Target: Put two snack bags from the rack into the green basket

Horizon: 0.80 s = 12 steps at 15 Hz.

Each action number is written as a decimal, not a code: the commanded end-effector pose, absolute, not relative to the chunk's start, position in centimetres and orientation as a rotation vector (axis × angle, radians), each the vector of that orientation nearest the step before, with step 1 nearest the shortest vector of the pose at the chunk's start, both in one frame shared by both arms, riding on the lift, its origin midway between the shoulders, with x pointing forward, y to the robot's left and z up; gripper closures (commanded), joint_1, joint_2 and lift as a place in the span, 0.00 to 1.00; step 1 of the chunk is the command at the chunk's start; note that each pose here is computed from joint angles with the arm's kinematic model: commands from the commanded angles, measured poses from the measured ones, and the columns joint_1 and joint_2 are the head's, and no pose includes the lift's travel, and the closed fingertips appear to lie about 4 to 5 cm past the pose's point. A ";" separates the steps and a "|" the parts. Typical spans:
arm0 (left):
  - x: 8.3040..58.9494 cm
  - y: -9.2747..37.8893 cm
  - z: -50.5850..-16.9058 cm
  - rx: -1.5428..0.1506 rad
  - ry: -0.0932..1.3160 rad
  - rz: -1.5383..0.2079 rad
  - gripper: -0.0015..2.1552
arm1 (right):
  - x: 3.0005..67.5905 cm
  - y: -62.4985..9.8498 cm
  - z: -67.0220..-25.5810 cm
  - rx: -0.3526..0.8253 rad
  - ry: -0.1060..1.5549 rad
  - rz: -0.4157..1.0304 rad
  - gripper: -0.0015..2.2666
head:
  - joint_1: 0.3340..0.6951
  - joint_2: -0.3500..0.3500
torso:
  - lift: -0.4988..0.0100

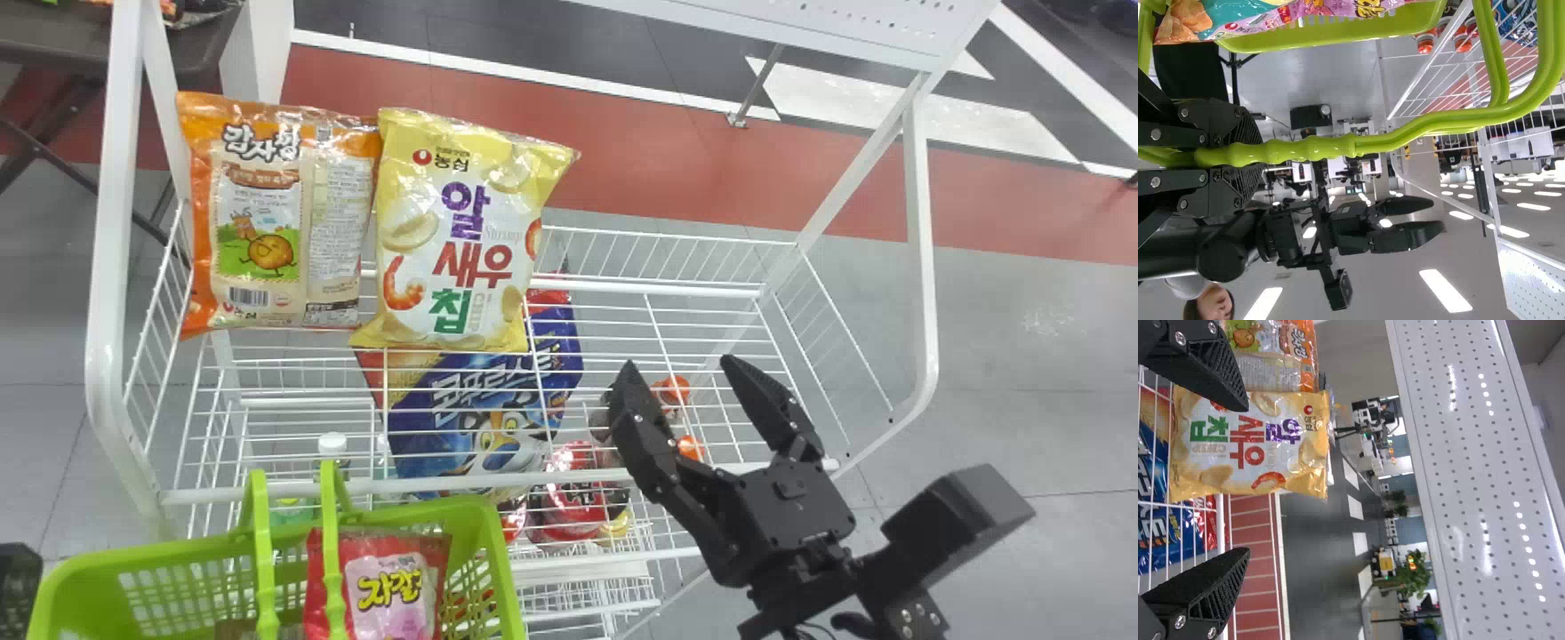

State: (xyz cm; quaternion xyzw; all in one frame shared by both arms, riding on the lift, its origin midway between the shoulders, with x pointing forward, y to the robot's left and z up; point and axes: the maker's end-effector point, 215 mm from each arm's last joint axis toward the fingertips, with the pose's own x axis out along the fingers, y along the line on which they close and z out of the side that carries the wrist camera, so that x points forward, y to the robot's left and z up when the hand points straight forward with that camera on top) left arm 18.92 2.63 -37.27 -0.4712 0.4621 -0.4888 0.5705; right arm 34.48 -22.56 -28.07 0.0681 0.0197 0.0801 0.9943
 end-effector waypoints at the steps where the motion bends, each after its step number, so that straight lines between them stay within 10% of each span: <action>1: 19.3 2.6 -37.4 -1.107 1.086 -1.149 0.64 | 33.5 -21.5 -28.5 0.102 0.050 0.150 0.02 | 1.00 0.00 | 0.97; 12: 19.5 3.0 -37.9 -1.137 1.092 -1.147 0.64 | 27.9 -18.8 -28.4 0.100 0.032 0.186 0.02 | 1.00 0.00 | 0.97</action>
